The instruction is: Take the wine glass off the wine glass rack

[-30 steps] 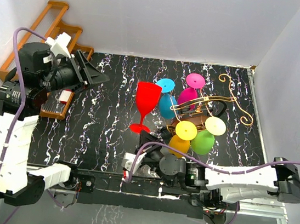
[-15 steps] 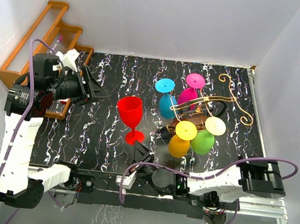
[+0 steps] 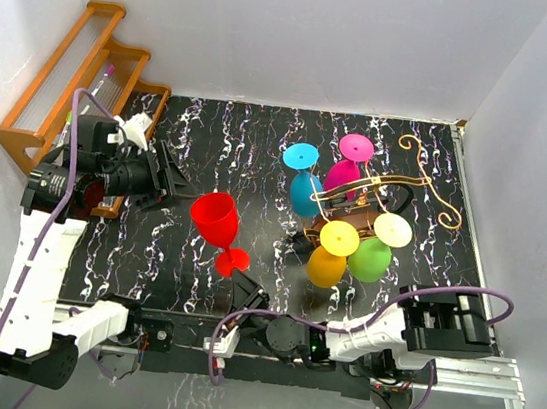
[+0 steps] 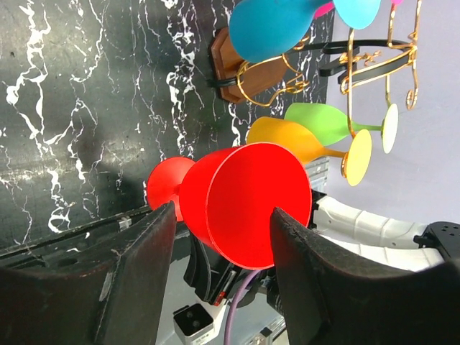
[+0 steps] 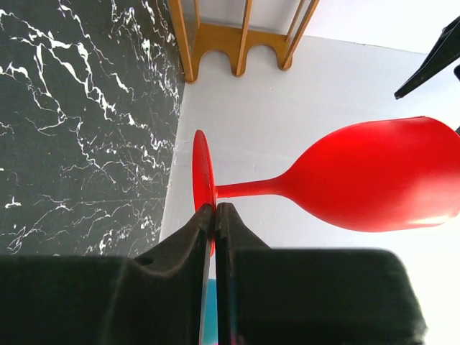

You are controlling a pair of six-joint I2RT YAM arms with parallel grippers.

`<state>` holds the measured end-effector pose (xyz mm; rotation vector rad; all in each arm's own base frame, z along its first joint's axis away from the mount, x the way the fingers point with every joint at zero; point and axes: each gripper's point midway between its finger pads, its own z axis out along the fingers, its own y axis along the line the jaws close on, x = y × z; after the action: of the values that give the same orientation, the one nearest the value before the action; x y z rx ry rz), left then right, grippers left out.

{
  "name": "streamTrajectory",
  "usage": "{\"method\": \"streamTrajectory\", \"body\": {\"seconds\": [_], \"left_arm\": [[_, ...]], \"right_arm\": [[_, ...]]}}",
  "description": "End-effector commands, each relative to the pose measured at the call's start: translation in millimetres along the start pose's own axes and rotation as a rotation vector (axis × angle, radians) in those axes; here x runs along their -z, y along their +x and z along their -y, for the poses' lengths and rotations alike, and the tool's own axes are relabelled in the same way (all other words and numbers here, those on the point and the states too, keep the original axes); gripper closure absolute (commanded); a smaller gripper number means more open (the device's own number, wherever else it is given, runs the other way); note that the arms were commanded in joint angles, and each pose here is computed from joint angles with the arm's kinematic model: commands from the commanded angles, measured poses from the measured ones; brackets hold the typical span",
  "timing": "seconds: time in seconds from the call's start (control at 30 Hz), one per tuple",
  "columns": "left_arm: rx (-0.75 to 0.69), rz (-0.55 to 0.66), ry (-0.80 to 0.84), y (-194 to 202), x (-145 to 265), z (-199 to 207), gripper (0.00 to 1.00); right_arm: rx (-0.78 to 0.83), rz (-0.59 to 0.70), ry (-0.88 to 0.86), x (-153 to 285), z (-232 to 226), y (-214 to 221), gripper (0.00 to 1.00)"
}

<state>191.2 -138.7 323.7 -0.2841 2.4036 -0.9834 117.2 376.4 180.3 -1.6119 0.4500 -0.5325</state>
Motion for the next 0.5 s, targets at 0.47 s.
{"method": "streamTrajectory", "body": {"seconds": [0.47], "left_arm": [[-0.027, -0.126, -0.077, 50, -11, -40, 0.50]], "right_arm": [[0.006, 0.028, 0.115, -7, 23, -20, 0.92]]}}
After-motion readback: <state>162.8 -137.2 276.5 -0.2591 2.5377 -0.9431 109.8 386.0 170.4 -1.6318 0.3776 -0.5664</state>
